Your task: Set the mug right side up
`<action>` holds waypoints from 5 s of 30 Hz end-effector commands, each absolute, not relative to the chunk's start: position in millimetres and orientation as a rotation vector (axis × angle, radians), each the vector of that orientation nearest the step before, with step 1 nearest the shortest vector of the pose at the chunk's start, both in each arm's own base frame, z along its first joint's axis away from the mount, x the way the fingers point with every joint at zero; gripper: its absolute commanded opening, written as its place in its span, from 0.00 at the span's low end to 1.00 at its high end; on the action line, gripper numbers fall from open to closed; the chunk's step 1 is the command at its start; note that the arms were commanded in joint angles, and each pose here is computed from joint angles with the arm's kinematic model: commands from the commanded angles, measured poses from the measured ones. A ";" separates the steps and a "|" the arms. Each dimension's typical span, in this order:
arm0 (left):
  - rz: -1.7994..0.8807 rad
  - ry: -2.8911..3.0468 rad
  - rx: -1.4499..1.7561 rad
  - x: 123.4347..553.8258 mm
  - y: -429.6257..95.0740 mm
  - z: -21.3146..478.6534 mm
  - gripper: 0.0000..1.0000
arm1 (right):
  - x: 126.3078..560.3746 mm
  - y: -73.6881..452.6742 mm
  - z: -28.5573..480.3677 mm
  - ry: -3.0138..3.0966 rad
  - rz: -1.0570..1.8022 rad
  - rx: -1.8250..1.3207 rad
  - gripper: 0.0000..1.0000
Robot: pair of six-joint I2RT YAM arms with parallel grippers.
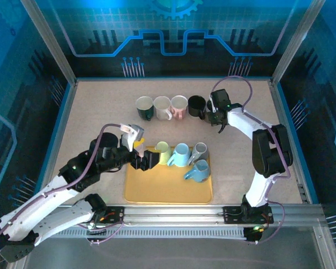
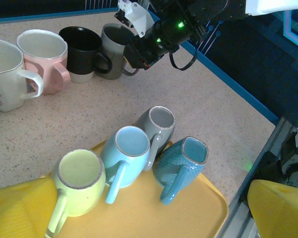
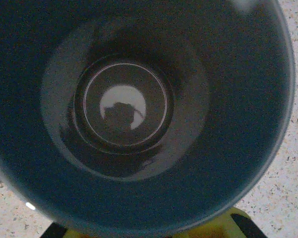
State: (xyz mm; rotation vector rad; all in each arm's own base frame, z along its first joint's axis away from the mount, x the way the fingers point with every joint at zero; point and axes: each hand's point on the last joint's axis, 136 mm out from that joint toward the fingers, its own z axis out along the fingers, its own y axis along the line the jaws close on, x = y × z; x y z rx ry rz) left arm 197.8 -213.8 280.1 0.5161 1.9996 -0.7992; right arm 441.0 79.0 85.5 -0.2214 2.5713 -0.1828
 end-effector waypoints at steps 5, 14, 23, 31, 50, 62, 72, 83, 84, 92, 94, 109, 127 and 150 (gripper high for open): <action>-0.826 2.001 0.512 198.6 -216.0 277.5 0.99 | 458.8 87.5 114.0 2.471 -0.168 -0.210 0.25; -0.838 2.006 0.498 200.1 -216.3 276.9 0.99 | 446.7 84.0 126.1 2.469 -0.182 -0.186 0.45; -0.808 2.039 0.467 204.2 -212.0 270.2 0.99 | 400.3 95.6 166.5 2.406 -0.171 -0.210 0.54; -0.741 2.170 0.364 210.7 -203.0 252.2 0.99 | 341.9 147.0 204.2 2.301 -0.079 -0.416 0.55; -0.469 2.540 -0.055 181.4 -136.5 183.0 0.99 | 224.5 240.3 227.7 2.194 0.454 -0.793 0.55; -0.233 2.740 0.032 171.9 -132.6 145.5 0.99 | 174.5 240.8 241.6 2.059 0.688 -0.901 0.52; -0.237 2.740 0.103 180.5 -153.1 153.3 0.99 | 162.4 230.5 246.7 2.037 0.717 -0.894 0.52; 0.004 2.698 -0.350 224.1 -122.4 158.7 0.99 | 173.0 226.3 243.7 2.091 0.685 -0.793 0.53; 0.006 2.694 -0.430 227.8 -121.4 158.0 0.99 | 175.4 226.2 240.7 2.108 0.678 -0.772 0.52; -0.083 2.629 -0.831 254.6 -129.4 147.4 0.99 | 174.7 231.8 231.4 2.145 0.745 -0.706 0.52; -0.035 2.630 -0.907 257.8 -123.5 143.8 0.99 | 174.4 230.7 230.0 2.149 0.745 -0.700 0.52; -0.087 2.727 -1.114 270.8 -134.4 77.1 0.98 | 173.5 225.5 207.8 2.197 0.729 -0.664 0.51; -0.100 2.727 -1.166 266.0 -131.0 65.4 0.56 | 173.1 233.2 202.5 2.223 0.770 -0.645 0.49; -1.099 1.961 -0.297 245.8 -165.7 285.7 0.55 | 163.4 266.5 237.1 2.082 1.035 -0.657 0.48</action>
